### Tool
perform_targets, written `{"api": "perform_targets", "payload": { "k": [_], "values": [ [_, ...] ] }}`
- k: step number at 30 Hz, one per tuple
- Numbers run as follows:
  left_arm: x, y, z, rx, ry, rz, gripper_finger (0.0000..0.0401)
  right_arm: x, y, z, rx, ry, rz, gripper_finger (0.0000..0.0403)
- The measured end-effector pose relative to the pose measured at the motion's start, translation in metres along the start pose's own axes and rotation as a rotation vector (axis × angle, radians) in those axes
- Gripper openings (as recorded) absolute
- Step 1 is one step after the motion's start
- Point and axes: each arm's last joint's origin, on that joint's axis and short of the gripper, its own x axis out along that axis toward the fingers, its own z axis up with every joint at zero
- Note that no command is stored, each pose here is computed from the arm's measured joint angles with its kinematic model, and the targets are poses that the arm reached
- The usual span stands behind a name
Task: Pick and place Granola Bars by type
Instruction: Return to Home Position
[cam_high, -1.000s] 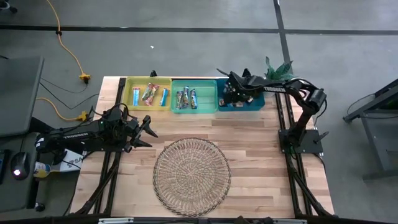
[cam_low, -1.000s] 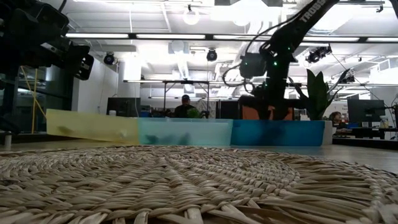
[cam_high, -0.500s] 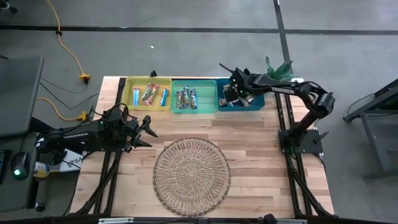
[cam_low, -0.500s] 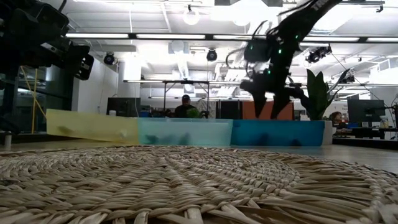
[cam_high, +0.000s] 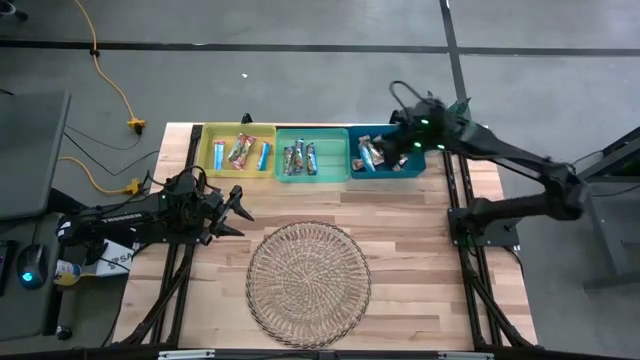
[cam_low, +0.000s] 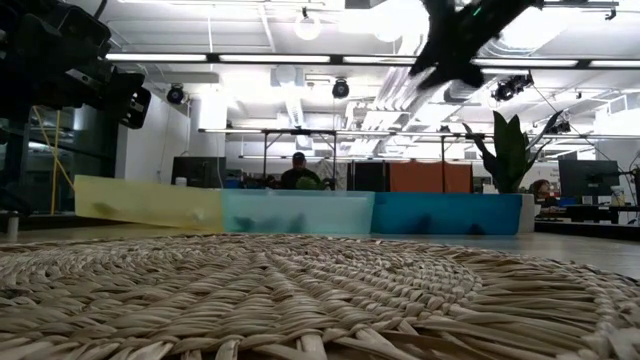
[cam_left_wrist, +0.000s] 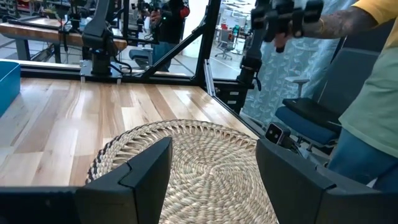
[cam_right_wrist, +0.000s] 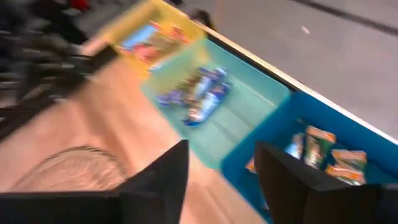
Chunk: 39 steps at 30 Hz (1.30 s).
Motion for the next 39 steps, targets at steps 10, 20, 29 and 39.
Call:
{"api": "perform_targets", "payload": {
  "k": [10, 20, 29, 39],
  "values": [
    [0.0, 0.0, 0.0, 0.0, 0.0, 0.001, 0.023, -0.092, 0.025, -0.031, -0.117, -0.19, 0.252, 0.0008],
    [0.0, 0.0, 0.0, 0.0, 0.0, 0.0, 0.023, -0.111, 0.031, -0.078, -0.123, -0.17, 0.549, 0.0001],
    [0.0, 0.0, 0.0, 0.0, 0.0, 0.001, 0.023, -0.103, 0.028, -0.123, -0.152, -0.257, 0.692, 0.0],
    [0.0, 0.0, 0.0, 0.0, 0.0, 0.001, 0.023, -0.101, 0.017, -0.144, -0.293, -0.448, 0.661, 0.0]
  ]
}}
